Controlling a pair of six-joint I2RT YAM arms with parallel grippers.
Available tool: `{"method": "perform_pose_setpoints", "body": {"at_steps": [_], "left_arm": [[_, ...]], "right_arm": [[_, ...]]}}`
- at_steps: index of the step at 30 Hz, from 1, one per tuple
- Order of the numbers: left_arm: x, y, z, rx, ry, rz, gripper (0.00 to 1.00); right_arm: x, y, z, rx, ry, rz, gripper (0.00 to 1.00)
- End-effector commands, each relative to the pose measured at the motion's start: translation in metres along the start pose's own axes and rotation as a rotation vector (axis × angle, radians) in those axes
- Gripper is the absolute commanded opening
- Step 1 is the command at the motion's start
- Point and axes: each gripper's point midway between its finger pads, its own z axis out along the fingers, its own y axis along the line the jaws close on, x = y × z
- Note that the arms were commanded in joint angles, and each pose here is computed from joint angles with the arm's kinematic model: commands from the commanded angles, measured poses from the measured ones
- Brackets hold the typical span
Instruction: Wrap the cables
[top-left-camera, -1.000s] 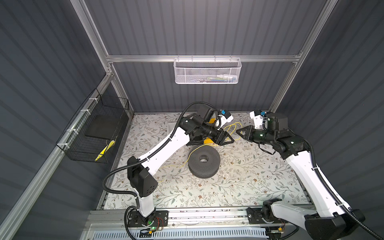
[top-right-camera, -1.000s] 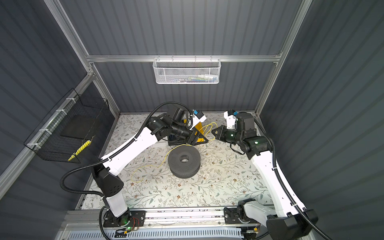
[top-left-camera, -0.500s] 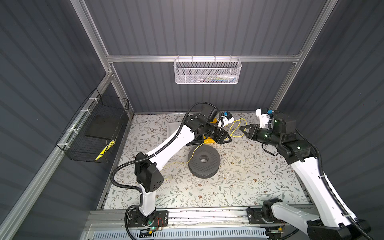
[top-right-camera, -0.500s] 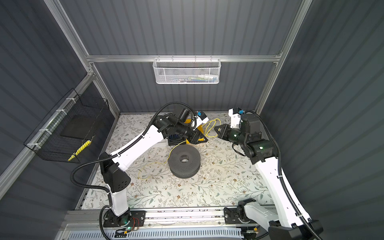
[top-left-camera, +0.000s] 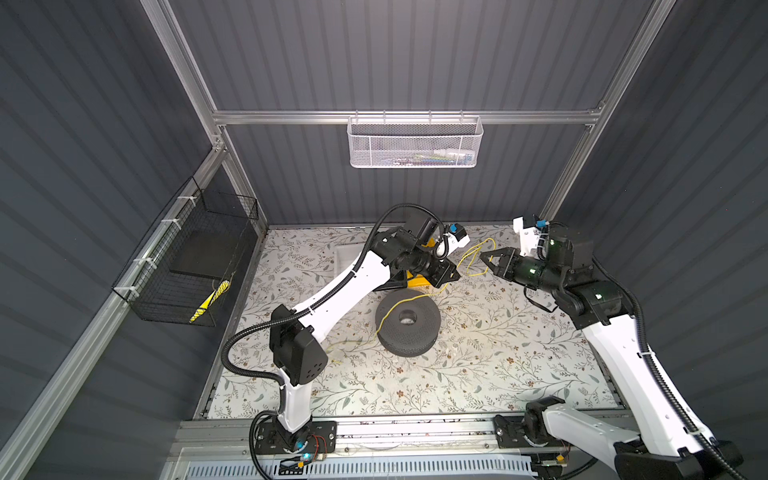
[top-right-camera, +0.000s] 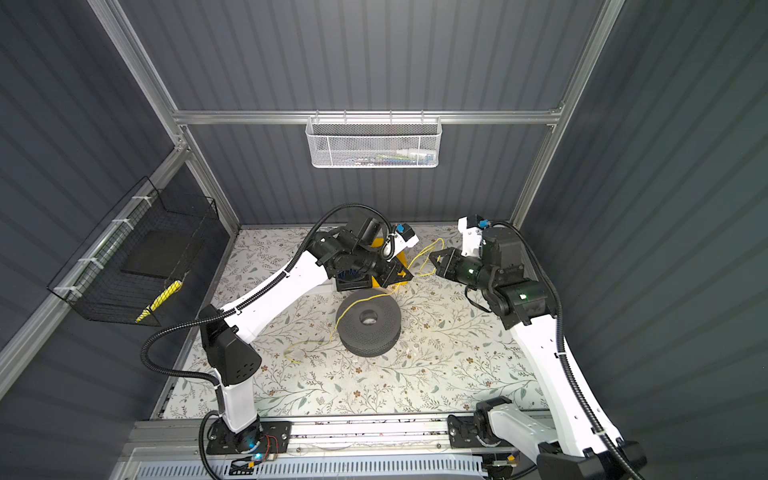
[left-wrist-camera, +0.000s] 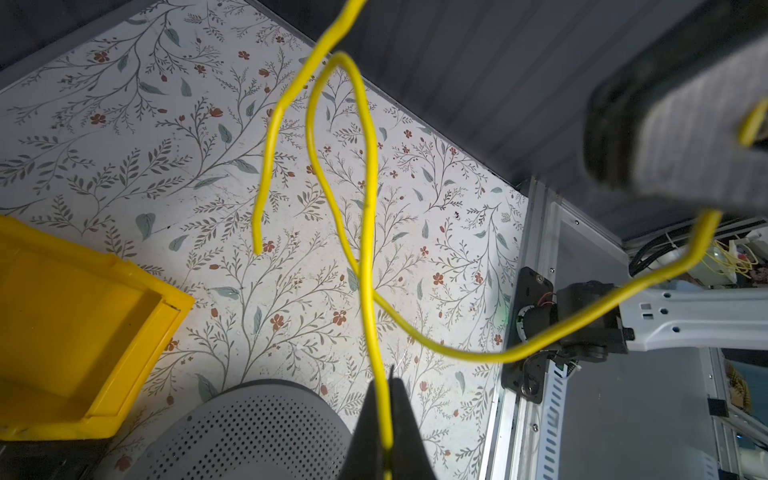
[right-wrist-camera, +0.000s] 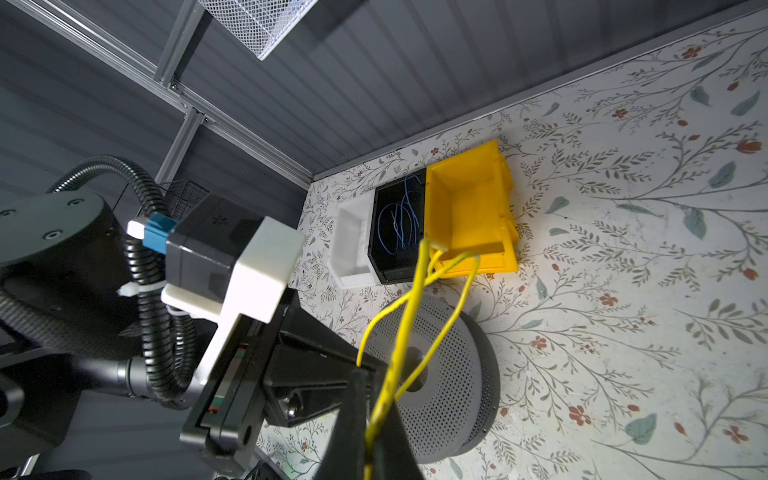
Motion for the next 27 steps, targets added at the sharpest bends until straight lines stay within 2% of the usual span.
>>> {"method": "perform_pose_setpoints", "body": {"at_steps": [1,4,7,9,14,17,24,27], "left_arm": [[0.005,0.003,-0.004,-0.024,0.010,0.001,0.00],[0.008,0.010,-0.009,-0.077,0.014,0.007,0.00],[0.011,0.033,-0.020,-0.230,0.017,0.023,0.00],[0.009,0.048,-0.031,-0.310,-0.008,0.011,0.00],[0.006,0.070,-0.060,-0.407,-0.079,-0.007,0.00],[0.011,0.076,-0.064,-0.433,-0.067,-0.008,0.00],[0.035,0.089,-0.064,-0.462,-0.038,-0.036,0.00],[0.049,0.094,-0.061,-0.477,0.001,-0.024,0.00]], "right_arm": [[-0.002,0.001,-0.006,0.003,-0.017,-0.022,0.00],[-0.003,-0.008,-0.010,0.050,-0.021,-0.046,0.00],[-0.006,-0.023,-0.020,0.116,-0.023,-0.080,0.00],[-0.012,-0.044,-0.030,0.220,-0.046,-0.104,0.00],[-0.022,-0.091,-0.056,0.379,-0.133,-0.085,0.00],[-0.028,-0.113,-0.068,0.433,-0.192,-0.047,0.00],[-0.061,-0.140,-0.111,0.476,-0.407,0.064,0.00],[-0.075,-0.144,-0.127,0.421,-0.499,0.145,0.00]]}}
